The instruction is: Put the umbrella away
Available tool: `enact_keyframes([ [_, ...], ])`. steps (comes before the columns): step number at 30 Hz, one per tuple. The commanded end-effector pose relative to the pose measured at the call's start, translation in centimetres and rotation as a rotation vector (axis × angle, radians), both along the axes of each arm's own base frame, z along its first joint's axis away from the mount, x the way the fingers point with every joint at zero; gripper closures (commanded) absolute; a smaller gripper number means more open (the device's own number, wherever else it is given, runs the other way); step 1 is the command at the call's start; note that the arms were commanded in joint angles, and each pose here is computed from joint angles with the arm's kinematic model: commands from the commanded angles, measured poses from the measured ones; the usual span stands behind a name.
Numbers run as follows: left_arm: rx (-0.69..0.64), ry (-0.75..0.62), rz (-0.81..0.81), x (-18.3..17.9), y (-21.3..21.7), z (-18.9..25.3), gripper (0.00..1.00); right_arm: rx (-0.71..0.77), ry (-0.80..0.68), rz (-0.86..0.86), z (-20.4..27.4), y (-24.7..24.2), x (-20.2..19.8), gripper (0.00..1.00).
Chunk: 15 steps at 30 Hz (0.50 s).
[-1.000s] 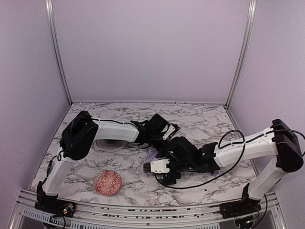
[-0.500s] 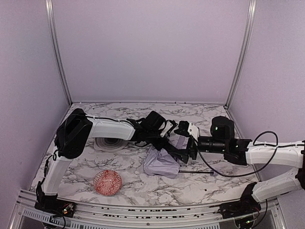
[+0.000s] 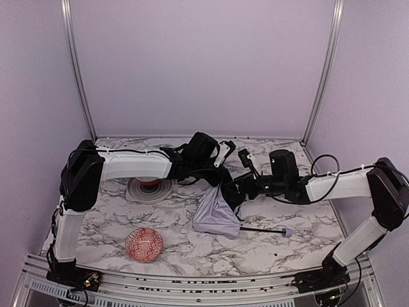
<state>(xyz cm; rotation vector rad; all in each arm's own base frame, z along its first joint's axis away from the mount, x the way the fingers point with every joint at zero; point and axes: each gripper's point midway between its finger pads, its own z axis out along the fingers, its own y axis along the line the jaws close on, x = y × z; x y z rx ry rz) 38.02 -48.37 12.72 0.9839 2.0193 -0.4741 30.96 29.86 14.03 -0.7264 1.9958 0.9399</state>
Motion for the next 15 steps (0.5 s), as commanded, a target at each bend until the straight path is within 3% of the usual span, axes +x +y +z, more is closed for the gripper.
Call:
enact_keyframes([
  [1,-0.027,-0.038,0.102,1.5,1.0,1.8,1.0,0.062,0.006,0.021,1.3,1.3,-0.9,0.29],
  [6,-0.035,-0.035,0.146,2.0,1.3,1.9,1.0,-0.067,-0.106,-0.018,1.7,2.0,-1.4,0.3],
  [15,-0.04,-0.03,0.153,1.8,1.5,2.1,1.0,-0.134,-0.192,-0.074,1.7,2.5,-1.4,0.52],
])
